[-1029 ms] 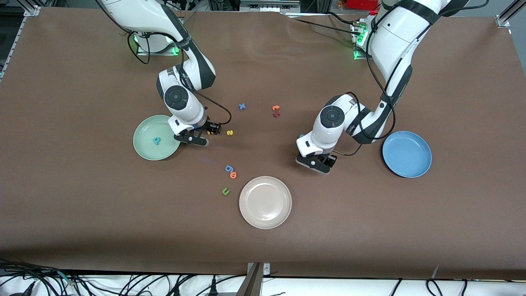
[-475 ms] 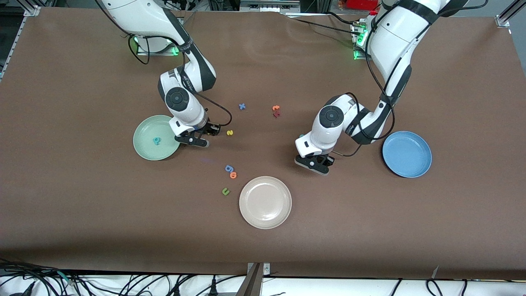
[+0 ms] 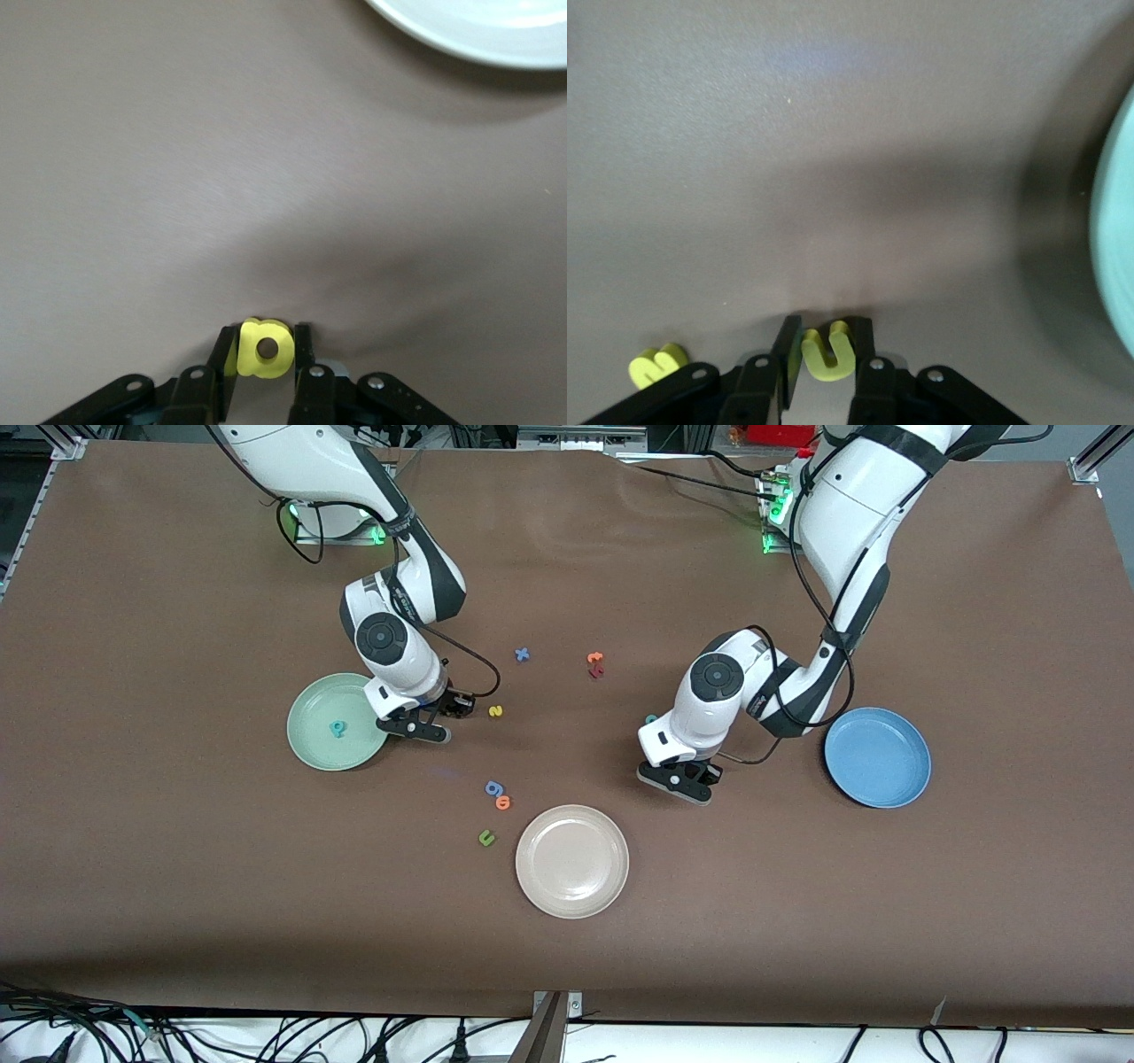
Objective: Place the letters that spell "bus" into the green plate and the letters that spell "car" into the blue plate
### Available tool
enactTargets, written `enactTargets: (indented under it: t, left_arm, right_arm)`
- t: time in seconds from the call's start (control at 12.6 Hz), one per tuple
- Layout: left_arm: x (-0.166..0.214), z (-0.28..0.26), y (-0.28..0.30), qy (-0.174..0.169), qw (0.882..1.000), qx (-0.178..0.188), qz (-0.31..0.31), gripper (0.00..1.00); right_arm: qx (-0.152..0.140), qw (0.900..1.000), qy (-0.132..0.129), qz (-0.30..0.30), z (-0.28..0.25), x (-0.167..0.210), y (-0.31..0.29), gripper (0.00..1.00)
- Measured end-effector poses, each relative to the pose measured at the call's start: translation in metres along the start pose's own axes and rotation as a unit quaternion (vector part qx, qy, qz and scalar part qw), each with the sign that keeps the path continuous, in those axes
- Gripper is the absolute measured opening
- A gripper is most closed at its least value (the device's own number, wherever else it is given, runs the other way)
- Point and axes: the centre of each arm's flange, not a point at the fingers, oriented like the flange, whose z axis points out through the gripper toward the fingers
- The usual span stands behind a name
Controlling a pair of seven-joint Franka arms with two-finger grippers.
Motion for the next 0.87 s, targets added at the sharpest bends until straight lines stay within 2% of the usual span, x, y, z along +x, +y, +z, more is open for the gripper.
enactTargets:
  t: [0.24,0.4,0.63,0.71,0.87]
  left_arm:
    - [0.008,-0.026,-0.045,-0.01,1.0,0.014,-0.016,0.3]
    - [0.009,-0.048,-0.078,-0.022,1.0,-0.006,-0.013,0.3]
    - [-0.004,-0.072,-0.137,-0.046,0.999,-0.015,0.01,0.3]
    - [-0.013,-0.077,-0.157,-0.055,0.998,-0.013,0.02,0.3]
    - [-0.035,-0.079,-0.197,-0.069,0.997,-0.013,0.044,0.3]
  right_arm:
    - [-0.025,0.998,-0.029,-0.039,-0.051,0.035,0.019,0.28]
    - [-0.036,0.995,-0.039,-0.085,-0.075,0.064,0.063,0.28]
    - [-0.048,0.989,-0.059,-0.126,-0.073,0.092,0.14,0.28]
    - [-0.051,0.988,-0.067,-0.127,-0.066,0.094,0.154,0.35]
    - [-0.052,0.988,-0.076,-0.128,-0.058,0.091,0.158,0.54]
